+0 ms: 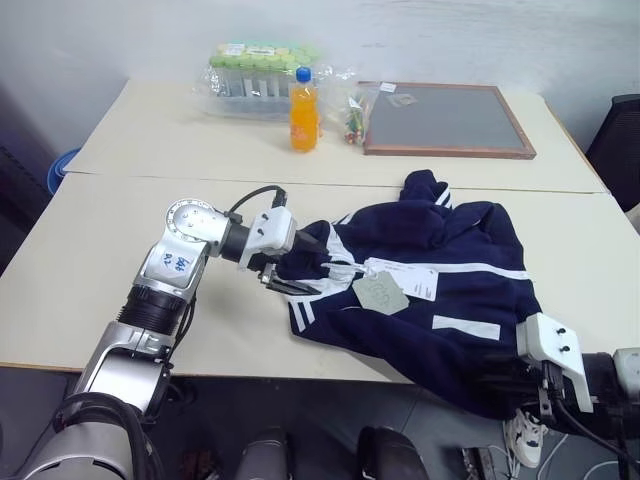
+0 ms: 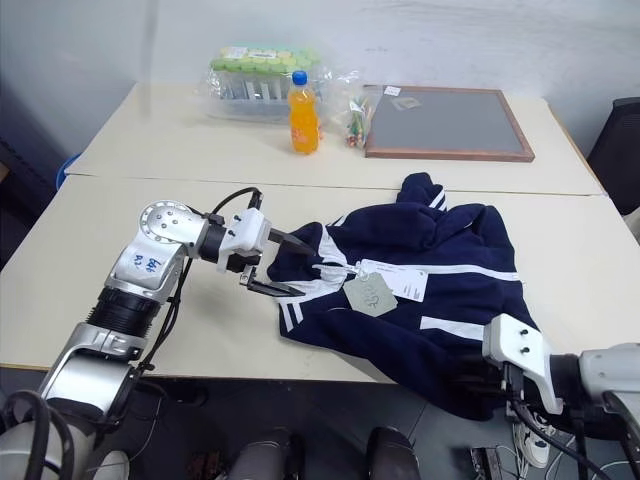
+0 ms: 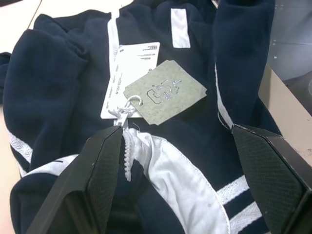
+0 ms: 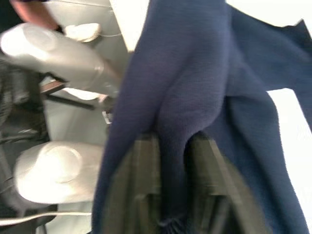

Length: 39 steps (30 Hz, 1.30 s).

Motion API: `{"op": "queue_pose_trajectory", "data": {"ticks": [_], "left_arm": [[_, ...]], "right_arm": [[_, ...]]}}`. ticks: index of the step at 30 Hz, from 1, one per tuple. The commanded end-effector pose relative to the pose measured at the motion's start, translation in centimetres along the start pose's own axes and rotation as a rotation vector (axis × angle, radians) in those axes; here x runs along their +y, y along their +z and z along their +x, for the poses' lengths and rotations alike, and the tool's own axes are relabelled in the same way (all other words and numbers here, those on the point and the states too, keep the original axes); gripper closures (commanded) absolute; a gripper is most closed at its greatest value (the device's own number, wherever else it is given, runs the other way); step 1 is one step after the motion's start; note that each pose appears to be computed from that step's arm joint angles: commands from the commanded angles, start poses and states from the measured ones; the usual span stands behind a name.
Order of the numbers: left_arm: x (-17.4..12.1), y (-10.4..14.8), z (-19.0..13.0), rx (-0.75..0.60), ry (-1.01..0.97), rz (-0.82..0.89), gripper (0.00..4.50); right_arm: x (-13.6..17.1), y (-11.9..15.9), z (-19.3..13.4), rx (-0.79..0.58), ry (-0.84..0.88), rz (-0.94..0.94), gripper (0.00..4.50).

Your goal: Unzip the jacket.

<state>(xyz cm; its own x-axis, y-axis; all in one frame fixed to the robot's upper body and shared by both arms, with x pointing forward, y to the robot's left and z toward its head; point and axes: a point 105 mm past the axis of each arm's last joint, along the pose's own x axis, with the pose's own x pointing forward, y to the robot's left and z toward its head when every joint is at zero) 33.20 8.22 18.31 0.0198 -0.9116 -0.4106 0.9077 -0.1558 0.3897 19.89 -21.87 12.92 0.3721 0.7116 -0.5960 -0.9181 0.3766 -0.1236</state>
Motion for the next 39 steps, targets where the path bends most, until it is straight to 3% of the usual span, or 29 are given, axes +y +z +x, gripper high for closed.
{"op": "queue_pose_trajectory", "data": {"ticks": [1,5,13,20,24,35,39], "left_arm": [[0.5,0.8,-0.3,0.003,0.007,0.048,0.76],[0.7,0.7,-0.6,0.01,0.018,0.049,0.76],[2.0,0.7,-0.8,0.013,0.057,0.052,0.76],[3.1,1.2,-0.1,0.002,0.066,0.075,0.76],[3.3,1.2,0.2,0.004,0.062,0.081,0.76],[3.1,1.0,0.6,-0.001,0.052,0.084,0.76],[3.2,1.0,0.5,0.0,0.054,0.085,0.76]], "right_arm": [[-0.4,1.2,-0.6,-0.015,-0.035,-0.051,2.35],[-1.2,2.3,-1.4,-0.024,-0.05,-0.103,1.06],[-3.8,7.7,-1.6,-0.148,-0.096,-0.244,1.06],[-5.6,6.5,5.4,-0.021,-0.228,-0.604,1.06],[-6.4,5.9,7.2,-0.001,-0.303,-0.732,1.06],[-7.3,8.6,8.2,-0.191,-0.447,-0.674,1.06],[-7.4,8.3,8.2,-0.17,-0.45,-0.667,1.06]]}}
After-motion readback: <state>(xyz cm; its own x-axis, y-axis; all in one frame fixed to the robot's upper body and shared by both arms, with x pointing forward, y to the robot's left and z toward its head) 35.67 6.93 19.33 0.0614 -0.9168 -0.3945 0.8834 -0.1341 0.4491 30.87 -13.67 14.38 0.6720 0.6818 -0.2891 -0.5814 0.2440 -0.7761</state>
